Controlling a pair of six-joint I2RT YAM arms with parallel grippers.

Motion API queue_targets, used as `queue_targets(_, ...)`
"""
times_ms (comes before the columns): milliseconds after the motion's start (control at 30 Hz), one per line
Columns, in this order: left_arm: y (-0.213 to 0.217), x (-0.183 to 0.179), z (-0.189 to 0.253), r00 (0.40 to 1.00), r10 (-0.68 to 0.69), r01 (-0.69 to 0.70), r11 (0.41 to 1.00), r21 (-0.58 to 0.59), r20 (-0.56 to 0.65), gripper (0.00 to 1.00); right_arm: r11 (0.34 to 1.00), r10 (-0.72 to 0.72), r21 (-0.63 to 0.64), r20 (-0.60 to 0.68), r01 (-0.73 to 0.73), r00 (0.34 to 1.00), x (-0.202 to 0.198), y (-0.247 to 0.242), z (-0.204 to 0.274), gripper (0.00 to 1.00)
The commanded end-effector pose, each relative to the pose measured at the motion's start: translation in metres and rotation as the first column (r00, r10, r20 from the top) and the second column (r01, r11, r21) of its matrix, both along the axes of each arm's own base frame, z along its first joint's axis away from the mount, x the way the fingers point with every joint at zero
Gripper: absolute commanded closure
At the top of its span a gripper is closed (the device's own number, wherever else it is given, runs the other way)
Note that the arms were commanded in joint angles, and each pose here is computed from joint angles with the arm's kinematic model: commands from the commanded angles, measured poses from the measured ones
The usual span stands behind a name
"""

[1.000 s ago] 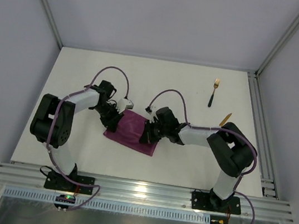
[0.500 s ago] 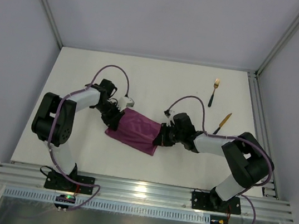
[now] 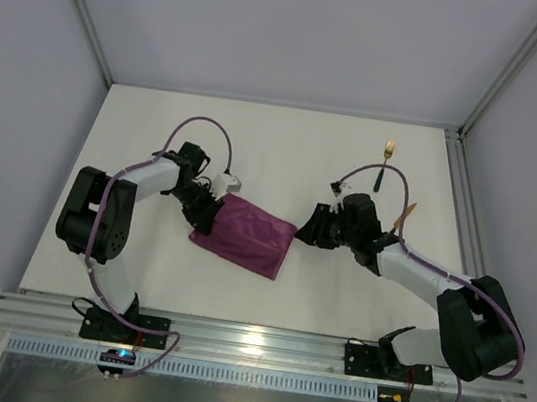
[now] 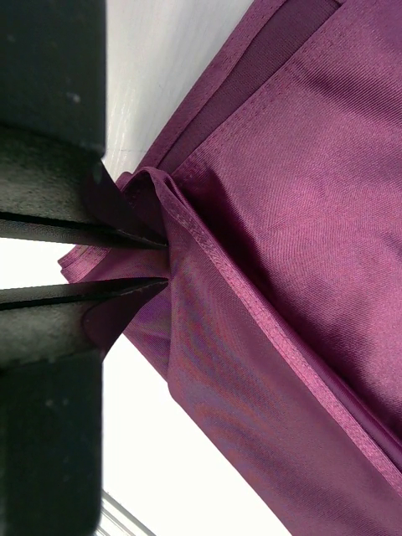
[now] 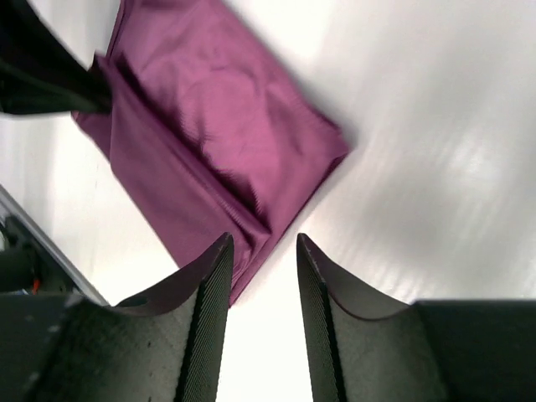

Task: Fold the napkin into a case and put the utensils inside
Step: Pick up the 2/3-rectangle-folded napkin at the center of the board.

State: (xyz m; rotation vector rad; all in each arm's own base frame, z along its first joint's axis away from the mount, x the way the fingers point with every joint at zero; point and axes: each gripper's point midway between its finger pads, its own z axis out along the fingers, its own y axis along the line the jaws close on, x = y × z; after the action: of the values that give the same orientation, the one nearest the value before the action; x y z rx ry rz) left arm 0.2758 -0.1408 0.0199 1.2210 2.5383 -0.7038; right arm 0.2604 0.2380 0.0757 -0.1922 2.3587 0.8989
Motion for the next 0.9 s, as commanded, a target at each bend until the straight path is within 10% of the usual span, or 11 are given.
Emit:
queue_targets(0, 0.001, 0.006, -0.002, 0.999, -0.006, 0.006, 1.0, 0.0, 0.042, 0.78, 0.992, -0.126, 0.008, -0.121, 0.128, 0.985, 0.014, -0.018, -0.013, 0.59)
queue_targets(867, 0.004, 0.014, -0.008, 0.998, -0.009, 0.007, 0.999, 0.032, 0.063, 0.78, 0.968, -0.195, 0.103, -0.255, 0.228, 0.947, 0.054, 0.01, -0.066, 0.56)
